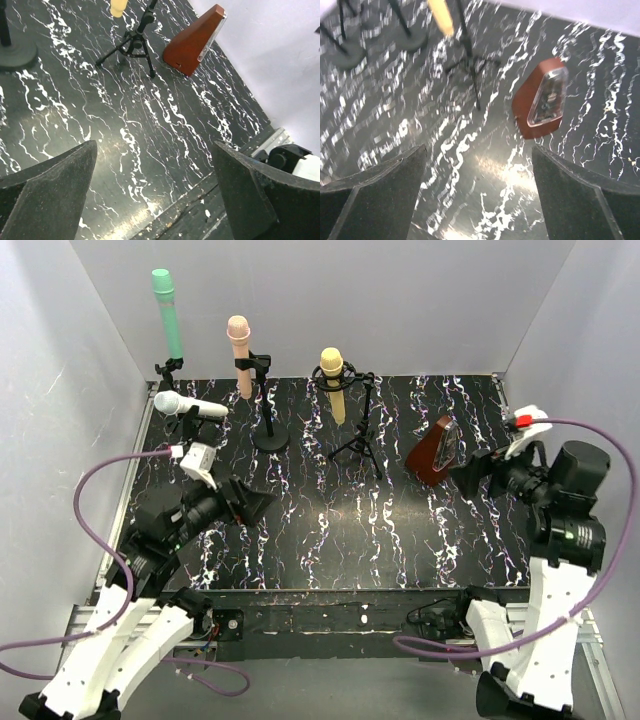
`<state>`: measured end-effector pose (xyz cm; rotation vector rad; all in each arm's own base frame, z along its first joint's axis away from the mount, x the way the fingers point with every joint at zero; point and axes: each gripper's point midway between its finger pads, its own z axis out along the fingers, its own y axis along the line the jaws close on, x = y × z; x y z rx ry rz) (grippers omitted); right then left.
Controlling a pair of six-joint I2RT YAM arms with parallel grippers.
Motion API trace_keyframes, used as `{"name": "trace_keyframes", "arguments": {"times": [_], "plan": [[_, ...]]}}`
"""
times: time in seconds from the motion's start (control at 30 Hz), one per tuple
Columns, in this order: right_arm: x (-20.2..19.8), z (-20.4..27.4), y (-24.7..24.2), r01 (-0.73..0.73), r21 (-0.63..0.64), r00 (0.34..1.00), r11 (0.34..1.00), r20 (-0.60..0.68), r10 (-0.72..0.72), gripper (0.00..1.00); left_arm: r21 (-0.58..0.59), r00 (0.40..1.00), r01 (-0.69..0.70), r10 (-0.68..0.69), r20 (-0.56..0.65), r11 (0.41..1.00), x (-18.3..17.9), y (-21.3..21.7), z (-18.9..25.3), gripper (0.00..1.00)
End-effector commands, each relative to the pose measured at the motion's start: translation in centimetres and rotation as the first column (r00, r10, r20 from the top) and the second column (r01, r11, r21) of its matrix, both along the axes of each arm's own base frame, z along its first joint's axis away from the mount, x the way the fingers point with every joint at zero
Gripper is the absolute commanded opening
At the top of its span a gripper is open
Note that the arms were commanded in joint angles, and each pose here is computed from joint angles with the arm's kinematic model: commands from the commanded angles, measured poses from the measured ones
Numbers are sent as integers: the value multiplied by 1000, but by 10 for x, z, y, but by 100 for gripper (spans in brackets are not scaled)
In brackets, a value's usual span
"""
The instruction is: Attach the microphones to the stand
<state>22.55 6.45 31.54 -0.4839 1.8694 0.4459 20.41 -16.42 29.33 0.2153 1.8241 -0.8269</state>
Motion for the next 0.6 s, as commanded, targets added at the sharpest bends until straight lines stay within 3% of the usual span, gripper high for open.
{"name": "trace_keyframes", "arguments": {"times": [0.0,0.17,0.33,0.43,0.57], "plan": [[2,64,-7,200,217,977,956,28,-211,89,-68,993,-26,18,-115,997,-17,4,-25,98],[-7,56,-5,169,190,984,967,32,-178,88,-92,993,-31,21,-116,995,-27,8,-28,98],[-26,36,7,33,77,995,997,89,-40,89,-83,993,-32,22,-120,996,-32,11,-30,98],[-23,35,-11,187,105,978,977,74,-195,90,-141,996,-5,-7,-90,990,-34,5,-19,98],[-19,42,-42,426,181,896,887,53,-441,94,-240,998,18,-33,-60,971,-37,-2,0,98]]}}
